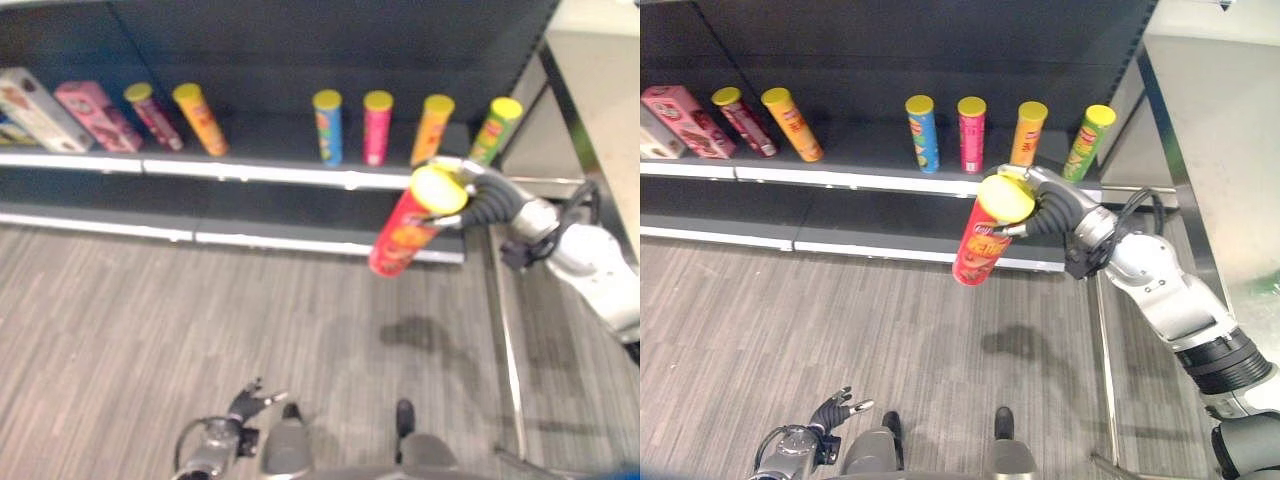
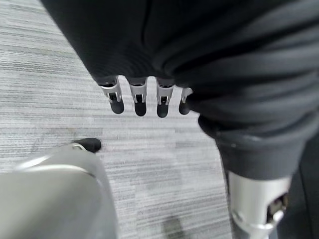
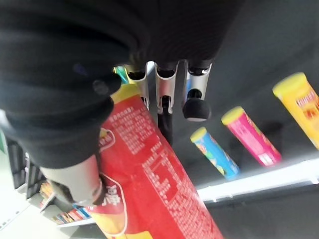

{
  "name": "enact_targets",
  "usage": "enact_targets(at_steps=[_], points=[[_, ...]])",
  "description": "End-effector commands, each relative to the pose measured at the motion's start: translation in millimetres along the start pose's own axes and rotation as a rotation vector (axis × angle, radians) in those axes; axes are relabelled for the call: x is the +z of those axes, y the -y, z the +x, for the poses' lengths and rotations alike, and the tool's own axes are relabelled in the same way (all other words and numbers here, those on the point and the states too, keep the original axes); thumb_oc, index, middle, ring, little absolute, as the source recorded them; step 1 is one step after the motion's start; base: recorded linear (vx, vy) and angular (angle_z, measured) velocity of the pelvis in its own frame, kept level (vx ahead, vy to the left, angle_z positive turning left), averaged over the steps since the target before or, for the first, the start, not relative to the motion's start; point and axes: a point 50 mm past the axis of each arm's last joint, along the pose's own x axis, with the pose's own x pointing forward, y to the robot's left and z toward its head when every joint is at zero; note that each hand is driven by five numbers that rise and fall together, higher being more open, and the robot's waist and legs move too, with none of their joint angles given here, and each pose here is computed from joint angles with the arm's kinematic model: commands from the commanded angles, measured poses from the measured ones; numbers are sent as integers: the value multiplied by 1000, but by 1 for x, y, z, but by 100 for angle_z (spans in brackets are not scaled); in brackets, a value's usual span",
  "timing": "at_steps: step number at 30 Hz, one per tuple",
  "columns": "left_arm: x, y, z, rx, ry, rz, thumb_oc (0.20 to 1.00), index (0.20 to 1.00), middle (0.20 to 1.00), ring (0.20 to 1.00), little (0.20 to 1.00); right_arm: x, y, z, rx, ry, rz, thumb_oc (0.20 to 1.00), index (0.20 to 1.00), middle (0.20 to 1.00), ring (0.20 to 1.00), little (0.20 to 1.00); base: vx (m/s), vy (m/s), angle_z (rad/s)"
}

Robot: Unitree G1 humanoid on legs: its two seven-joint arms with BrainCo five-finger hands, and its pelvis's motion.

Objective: Put the goods on the table back onto the shelves and tidy them up.

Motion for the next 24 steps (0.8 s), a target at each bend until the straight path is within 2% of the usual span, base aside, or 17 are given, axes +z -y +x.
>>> enact_targets(at_steps=[1, 4, 8, 13, 18, 19, 24], points=[[1, -19, -5, 76, 45, -55, 1000, 1000, 1000, 1000, 1000, 29, 17, 8, -62, 160, -8, 200, 200, 200, 200, 200, 486, 509, -44], [-10, -21, -8, 83, 13, -54, 1000, 1000, 1000, 1000, 1000, 25, -3, 5, -29, 147, 39, 200, 200, 200, 200, 200, 576, 678, -59], [6, -29, -3, 80, 32, 38, 1000, 1000, 1000, 1000, 1000, 14, -17, 1, -45, 88, 79, 200, 200, 200, 200, 200, 284, 599, -56], [1, -40, -4, 106, -7, 58, 1000, 1000, 1000, 1000, 1000, 20, -10, 2, -55, 119, 75, 200, 200, 200, 200, 200, 181, 520, -40], [-2, -25, 1, 88, -39, 18, 1000, 1000, 1000, 1000, 1000, 12, -7, 0, -57, 80, 65, 200, 200, 200, 200, 200, 134, 258, 9], [4, -13, 3, 56, -6, 8, 1000, 1000, 1000, 1000, 1000, 12, -5, 0, -57, 76, 52, 200, 200, 200, 200, 200, 32, 93, 22], [17, 5, 5, 4, 58, -36, 1000, 1000, 1000, 1000, 1000, 10, 2, 1, -76, 61, 27, 200, 200, 200, 200, 200, 34, 81, 29]])
